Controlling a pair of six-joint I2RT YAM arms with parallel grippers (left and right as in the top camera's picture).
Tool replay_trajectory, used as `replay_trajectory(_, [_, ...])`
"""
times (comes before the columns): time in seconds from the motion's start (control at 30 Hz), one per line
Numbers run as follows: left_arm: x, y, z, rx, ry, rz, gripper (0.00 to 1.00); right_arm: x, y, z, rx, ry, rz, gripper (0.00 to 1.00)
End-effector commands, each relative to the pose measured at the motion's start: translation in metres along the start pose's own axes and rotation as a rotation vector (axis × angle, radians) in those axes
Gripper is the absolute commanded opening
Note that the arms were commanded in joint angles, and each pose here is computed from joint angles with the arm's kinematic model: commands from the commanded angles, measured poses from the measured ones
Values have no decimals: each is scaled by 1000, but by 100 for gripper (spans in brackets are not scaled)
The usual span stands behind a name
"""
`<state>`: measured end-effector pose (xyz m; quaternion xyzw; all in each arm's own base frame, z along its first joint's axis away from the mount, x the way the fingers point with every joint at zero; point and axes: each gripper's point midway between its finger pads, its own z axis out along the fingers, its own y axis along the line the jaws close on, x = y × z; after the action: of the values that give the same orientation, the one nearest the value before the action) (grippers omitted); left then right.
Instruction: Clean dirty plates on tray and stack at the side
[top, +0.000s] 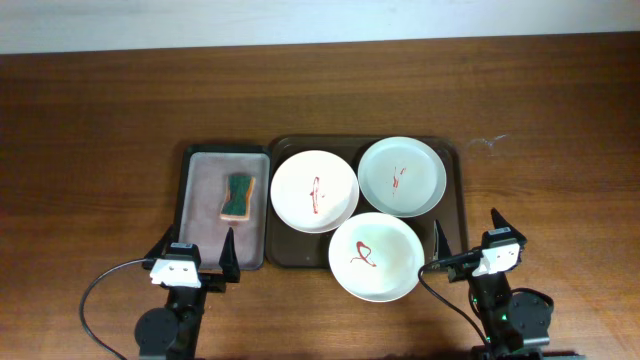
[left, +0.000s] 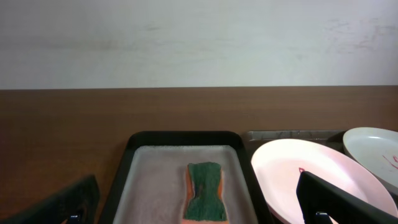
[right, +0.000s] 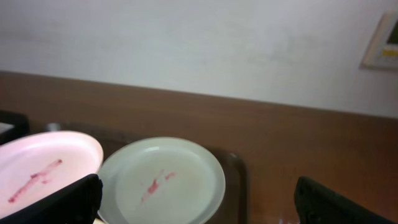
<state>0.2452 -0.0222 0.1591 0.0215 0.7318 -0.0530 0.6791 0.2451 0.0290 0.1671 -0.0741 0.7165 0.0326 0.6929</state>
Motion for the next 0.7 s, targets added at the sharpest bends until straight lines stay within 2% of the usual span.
replay_trajectory(0.0, [1,-2,0,15,5,22,99,-14,4,-1,-25,-63,56,99])
replay_trajectory(0.1, [5,-2,-2,13,64,18,99,-12,2,-3,-9,-10,147,99])
replay_trajectory(0.3, [1,-2,-1,6,271,4,99,-19,6,-7,-25,230,198,99])
replay_trajectory(0.57, [-6,-1,34,-6,657,-23,99,-18,24,19,-132,652,281,99])
replay_trajectory(0.67, [-4,-5,49,16,810,-46,100,-17,46,22,-256,802,360,99])
